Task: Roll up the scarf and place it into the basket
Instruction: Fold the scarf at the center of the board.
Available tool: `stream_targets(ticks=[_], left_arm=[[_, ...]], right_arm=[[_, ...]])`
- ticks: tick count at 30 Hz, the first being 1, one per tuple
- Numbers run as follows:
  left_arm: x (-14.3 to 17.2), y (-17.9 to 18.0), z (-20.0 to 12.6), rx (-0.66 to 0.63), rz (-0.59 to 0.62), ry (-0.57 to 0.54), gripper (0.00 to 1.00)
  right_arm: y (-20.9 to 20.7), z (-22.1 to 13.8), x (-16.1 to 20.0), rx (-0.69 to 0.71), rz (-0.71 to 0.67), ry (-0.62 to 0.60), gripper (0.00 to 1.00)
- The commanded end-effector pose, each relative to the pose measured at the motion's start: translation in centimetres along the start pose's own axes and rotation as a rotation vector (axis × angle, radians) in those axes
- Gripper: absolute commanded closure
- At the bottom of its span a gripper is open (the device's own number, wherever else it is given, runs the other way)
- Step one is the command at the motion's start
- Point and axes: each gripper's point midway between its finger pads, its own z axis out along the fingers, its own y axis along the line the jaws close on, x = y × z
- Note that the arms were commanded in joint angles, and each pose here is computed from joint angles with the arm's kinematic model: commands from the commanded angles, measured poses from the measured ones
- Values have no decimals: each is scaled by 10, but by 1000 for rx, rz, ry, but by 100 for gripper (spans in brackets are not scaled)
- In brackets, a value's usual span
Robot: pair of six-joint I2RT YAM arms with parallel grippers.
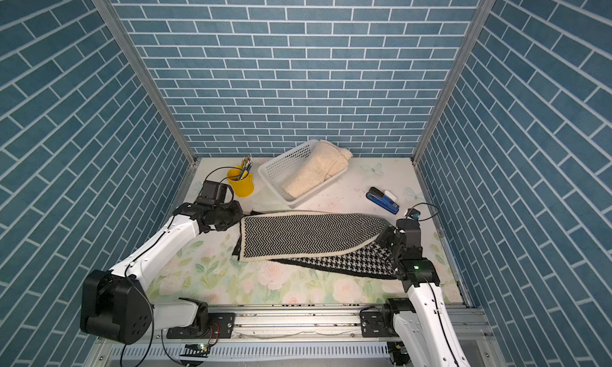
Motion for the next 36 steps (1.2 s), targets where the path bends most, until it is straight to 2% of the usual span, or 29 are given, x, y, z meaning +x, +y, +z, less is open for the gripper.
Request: stream_targets(ticks=[1, 5, 8, 12, 16, 22, 26, 33, 36], left_arm=[[0, 10, -10, -23, 13, -11, 100], [-5, 11, 17, -19, 10, 28, 100], [-12, 5, 50, -13, 6, 74, 100], [-28, -12, 86, 38, -4, 87, 100], [-39, -13, 113, 19, -30, 94, 100], [-44, -15, 135, 34, -61, 92, 100], [-43, -14, 136, 37, -59, 98, 100], [-60, -45, 78, 183, -23, -19, 100], [-63, -42, 74, 172, -15, -48, 100]], right_arm=[[9, -7, 5, -34, -10, 27, 100], [19, -10, 12, -50, -36, 39, 100], [23, -12, 17, -46, -50, 41, 100], [24, -11, 21, -31, -61, 52, 100], [21, -11, 20, -10, -58, 42, 100], [18, -9, 20, 10, -57, 45, 100], [19, -11, 17, 5, -53, 29, 100], [23, -36, -8, -61, -22, -127, 100], [24, -38, -12, -64, -33, -145, 100]])
